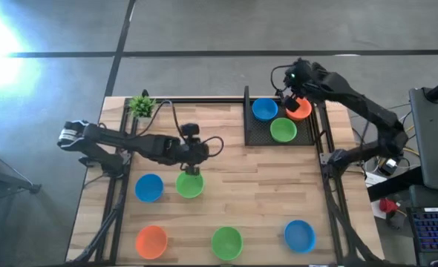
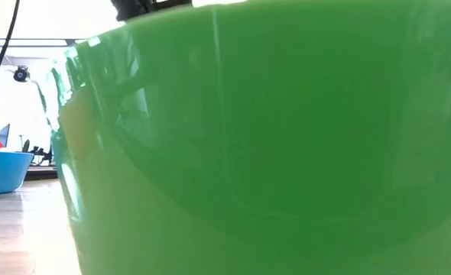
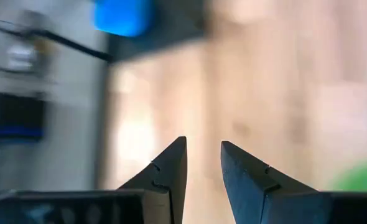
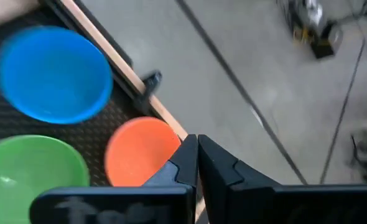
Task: Pick & Place Mini bowls
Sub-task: Stack the top green bowl on top of the green bowl on the shelf
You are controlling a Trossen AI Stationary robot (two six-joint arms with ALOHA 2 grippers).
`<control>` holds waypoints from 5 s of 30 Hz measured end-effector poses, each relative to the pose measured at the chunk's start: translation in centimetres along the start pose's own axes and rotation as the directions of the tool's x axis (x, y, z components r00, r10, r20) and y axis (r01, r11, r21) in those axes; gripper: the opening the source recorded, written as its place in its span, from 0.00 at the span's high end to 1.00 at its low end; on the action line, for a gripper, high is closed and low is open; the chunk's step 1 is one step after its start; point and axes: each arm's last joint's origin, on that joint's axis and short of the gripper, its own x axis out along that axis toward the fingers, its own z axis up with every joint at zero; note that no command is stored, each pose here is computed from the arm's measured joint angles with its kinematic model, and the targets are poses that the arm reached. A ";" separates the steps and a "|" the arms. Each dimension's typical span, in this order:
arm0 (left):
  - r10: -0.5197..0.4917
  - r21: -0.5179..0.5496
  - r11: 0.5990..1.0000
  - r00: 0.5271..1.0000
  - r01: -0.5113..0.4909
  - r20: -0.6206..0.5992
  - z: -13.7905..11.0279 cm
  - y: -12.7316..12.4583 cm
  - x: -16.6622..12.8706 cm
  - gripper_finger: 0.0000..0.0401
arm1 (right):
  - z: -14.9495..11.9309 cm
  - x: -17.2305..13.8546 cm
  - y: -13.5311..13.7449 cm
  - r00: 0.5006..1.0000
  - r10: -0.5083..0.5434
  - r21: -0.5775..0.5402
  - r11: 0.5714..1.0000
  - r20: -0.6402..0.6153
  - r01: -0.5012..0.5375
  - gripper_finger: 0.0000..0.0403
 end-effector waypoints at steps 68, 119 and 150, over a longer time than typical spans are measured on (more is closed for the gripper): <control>0.256 -0.207 0.950 0.962 -0.232 0.098 -2.2 -2.1 3.2 1.00 | -2.9 -12.2 11.3 0.703 0.517 -0.368 0.852 0.487 -0.372 0.98; 0.571 -0.286 0.820 0.731 -0.495 0.373 2.5 1.7 0.9 1.00 | -1.4 -8.7 20.4 0.489 0.396 -0.323 0.918 0.777 -0.231 0.76; 0.548 -0.281 0.836 0.732 -0.471 0.405 2.8 0.6 0.4 1.00 | -0.3 -7.4 22.0 0.644 0.128 -0.123 0.991 0.754 -0.052 0.97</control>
